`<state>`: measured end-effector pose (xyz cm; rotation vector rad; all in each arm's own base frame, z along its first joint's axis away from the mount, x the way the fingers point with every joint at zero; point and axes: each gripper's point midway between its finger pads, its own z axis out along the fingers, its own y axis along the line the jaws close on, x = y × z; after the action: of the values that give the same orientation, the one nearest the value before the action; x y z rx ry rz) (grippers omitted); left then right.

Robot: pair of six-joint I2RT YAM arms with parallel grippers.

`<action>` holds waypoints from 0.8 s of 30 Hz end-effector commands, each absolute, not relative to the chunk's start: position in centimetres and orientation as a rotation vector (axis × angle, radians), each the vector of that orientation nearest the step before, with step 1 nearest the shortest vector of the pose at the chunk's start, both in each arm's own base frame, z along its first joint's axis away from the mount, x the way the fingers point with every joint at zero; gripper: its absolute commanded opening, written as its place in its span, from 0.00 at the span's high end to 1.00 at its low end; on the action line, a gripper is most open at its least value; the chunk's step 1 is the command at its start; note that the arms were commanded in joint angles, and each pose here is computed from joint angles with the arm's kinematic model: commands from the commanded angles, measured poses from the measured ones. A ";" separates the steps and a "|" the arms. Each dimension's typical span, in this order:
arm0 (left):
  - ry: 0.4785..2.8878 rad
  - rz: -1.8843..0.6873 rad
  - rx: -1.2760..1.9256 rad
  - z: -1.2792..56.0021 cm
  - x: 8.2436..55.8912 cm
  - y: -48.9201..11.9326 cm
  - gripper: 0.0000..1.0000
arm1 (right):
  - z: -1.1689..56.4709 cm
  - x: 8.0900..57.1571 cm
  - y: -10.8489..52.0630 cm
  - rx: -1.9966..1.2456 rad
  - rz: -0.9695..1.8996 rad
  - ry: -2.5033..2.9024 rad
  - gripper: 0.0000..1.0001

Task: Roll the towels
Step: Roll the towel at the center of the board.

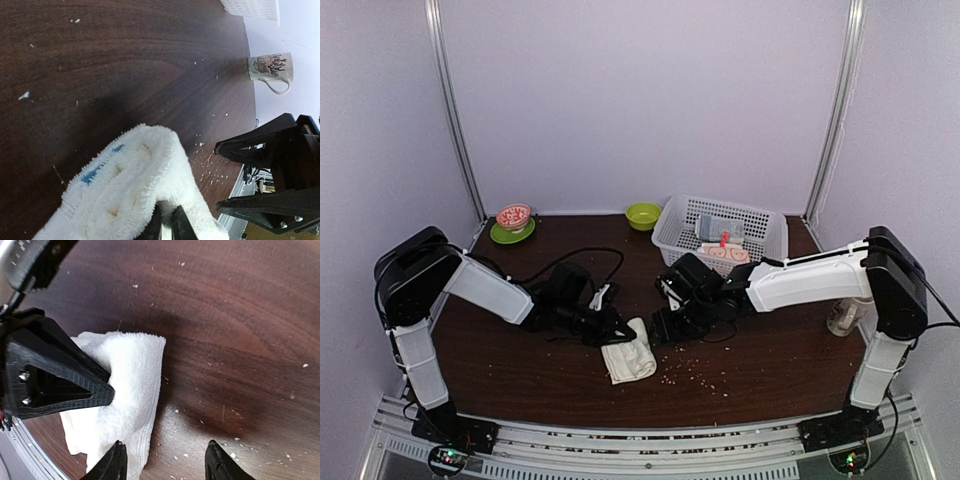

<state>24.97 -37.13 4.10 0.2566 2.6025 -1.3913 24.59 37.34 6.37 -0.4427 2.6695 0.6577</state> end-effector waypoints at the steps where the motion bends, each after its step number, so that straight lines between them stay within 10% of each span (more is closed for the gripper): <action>1: 2.648 -1.307 0.251 2.9 24.8 -36.0 0.91 | 6.2 24.6 39.0 -0.439 0.724 2.678 0.46; 24: 2.627 -1.227 0.308 6.2 23.6 -33.9 0.78 | 4.3 23.5 41.7 -0.514 0.676 2.735 0.45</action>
<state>23.89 -35.03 5.08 0.2819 2.6379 -1.2785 23.41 41.83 5.32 -0.5346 2.7033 0.7140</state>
